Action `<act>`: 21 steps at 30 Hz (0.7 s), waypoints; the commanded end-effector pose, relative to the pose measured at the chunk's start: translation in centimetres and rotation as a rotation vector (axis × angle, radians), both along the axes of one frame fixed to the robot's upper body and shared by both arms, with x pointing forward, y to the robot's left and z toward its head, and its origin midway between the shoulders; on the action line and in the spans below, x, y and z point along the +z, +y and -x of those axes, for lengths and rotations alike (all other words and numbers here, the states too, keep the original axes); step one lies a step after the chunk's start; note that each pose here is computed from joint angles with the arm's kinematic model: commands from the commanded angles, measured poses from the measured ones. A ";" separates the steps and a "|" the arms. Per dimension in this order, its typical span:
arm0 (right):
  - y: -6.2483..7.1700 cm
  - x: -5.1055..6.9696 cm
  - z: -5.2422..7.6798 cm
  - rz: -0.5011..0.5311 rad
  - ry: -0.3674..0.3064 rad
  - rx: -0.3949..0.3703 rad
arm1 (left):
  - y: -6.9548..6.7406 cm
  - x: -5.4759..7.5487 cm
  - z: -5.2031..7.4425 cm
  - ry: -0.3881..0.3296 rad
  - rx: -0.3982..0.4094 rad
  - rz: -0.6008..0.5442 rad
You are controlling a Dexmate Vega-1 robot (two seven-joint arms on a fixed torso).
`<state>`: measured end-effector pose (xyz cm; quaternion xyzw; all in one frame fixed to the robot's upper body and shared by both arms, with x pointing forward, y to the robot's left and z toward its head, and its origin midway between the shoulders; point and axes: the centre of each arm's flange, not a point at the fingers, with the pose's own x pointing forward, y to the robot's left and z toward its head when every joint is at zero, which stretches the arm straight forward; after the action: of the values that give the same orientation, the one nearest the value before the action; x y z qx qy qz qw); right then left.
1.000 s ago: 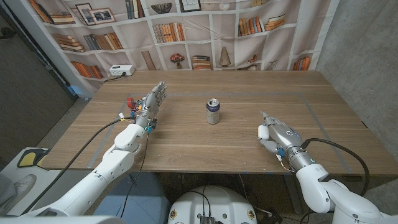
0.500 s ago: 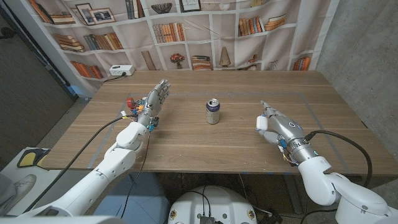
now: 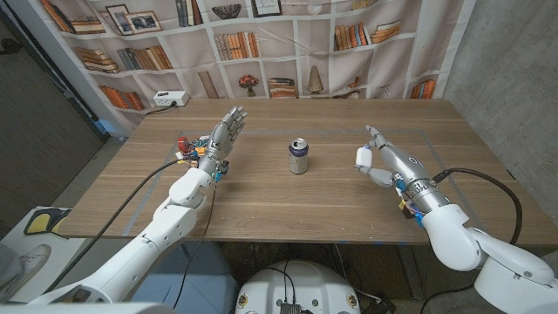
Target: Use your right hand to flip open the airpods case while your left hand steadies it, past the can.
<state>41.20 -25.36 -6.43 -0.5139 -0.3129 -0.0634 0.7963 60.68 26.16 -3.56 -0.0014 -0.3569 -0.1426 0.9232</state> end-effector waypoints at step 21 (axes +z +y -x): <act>0.1 4.1 -3.1 -0.298 0.006 0.378 | -2.1 1.1 0.8 -0.068 -0.056 0.030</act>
<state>43.04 -25.68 -3.05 -0.3754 -0.3707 0.0092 0.8495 60.02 24.51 -2.55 -0.0156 -0.3841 -0.1583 0.9095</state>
